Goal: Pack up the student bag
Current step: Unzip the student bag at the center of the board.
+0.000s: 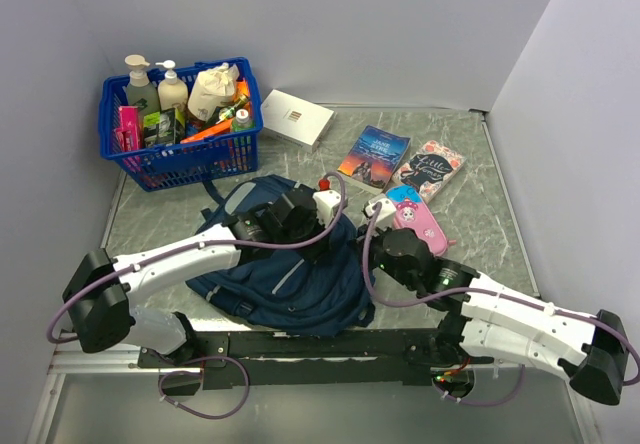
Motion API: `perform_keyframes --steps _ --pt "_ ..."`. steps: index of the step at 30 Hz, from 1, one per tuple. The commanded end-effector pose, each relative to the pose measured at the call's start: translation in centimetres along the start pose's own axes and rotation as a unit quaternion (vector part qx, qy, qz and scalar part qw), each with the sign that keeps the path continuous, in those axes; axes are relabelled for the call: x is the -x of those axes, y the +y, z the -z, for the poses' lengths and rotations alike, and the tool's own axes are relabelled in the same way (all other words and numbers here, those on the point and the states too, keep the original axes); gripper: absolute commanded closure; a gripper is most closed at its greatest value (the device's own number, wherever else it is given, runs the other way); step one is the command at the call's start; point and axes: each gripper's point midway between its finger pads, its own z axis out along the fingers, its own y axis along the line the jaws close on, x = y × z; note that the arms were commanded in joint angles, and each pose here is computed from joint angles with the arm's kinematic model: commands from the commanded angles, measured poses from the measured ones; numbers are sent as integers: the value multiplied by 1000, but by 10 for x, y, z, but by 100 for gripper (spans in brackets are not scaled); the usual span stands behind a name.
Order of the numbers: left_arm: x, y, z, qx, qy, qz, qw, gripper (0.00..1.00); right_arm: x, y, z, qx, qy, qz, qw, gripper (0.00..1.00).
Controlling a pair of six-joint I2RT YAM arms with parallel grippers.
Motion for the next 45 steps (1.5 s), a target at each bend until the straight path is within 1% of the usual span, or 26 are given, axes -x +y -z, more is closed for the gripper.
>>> perform_keyframes --steps 1,4,7,10,11,12,13,14,15,16,17,18,19,20,21,22,24,25,28,32,36,37,38,40,44,45 --pt "26 -13 -6 -35 -58 -27 997 99 17 27 8 70 -31 -12 997 100" --pt "28 -7 -9 -20 -60 -32 997 99 12 34 10 91 -21 -15 996 100" --pt "33 -5 -9 -17 -64 -39 997 99 3 36 12 93 -7 -20 995 100" --pt "38 -10 1 -40 -64 -62 995 99 -6 19 9 52 4 -21 998 100" --pt "36 -8 12 -42 -60 -84 994 99 -4 16 8 48 -3 -14 999 100" --pt "31 -8 18 -49 -54 -99 992 99 -2 14 7 43 -8 -10 999 99" --pt "25 -9 24 -61 -49 -116 990 99 0 12 7 41 -14 -8 999 94" --pt "9 -10 38 -86 -39 -158 983 99 6 10 6 37 -27 -7 999 83" --pt "-1 -12 46 -103 -36 -184 977 99 10 12 5 46 -35 -5 998 78" --pt "-11 -10 54 -114 -36 -244 962 99 7 12 3 52 -38 2 998 75" --pt "-25 -11 70 -124 -42 -273 953 99 5 11 2 52 -37 11 998 72" --pt "-36 -8 77 -124 -35 -293 947 99 13 16 2 66 -56 12 996 67" --pt "-43 -5 83 -122 -37 -315 940 99 7 16 0 71 -52 21 996 64" --pt "-45 -1 95 -119 -55 -358 924 99 6 16 -1 74 -52 34 995 57" --pt "-57 2 101 -123 -40 -376 918 99 1 20 -2 86 -44 39 995 56" --pt "-60 3 105 -126 -44 -417 899 99 -2 23 -3 95 -40 47 994 55" --pt "-66 6 114 -120 -50 -436 891 99 -7 32 -3 127 -33 69 989 51" --pt "-66 6 115 -119 -54 -446 885 99 -7 45 0 164 -36 78 983 51" --pt "-66 6 114 -116 -57 -431 893 99 -6 60 3 209 -49 88 973 48" --pt "-59 7 106 -109 -55 -408 905 99 -17 77 9 261 -27 75 962 44" --pt "-41 7 97 -92 -85 -388 913 99 -30 84 9 277 -2 41 960 43" --pt "-39 8 93 -88 -84 -375 919 99 -32 85 8 277 5 24 961 43" --pt "-31 8 91 -83 -95 -373 919 99 -33 84 6 273 6 16 962 43" --pt "-27 9 85 -80 -92 -360 925 99 -40 80 0 254 26 0 967 43" --pt "-10 3 82 -83 -104 -347 928 99 -46 71 -14 211 49 -23 976 43" --pt "-10 3 81 -85 -102 -346 929 99 -48 63 -19 185 49 -27 981 43"
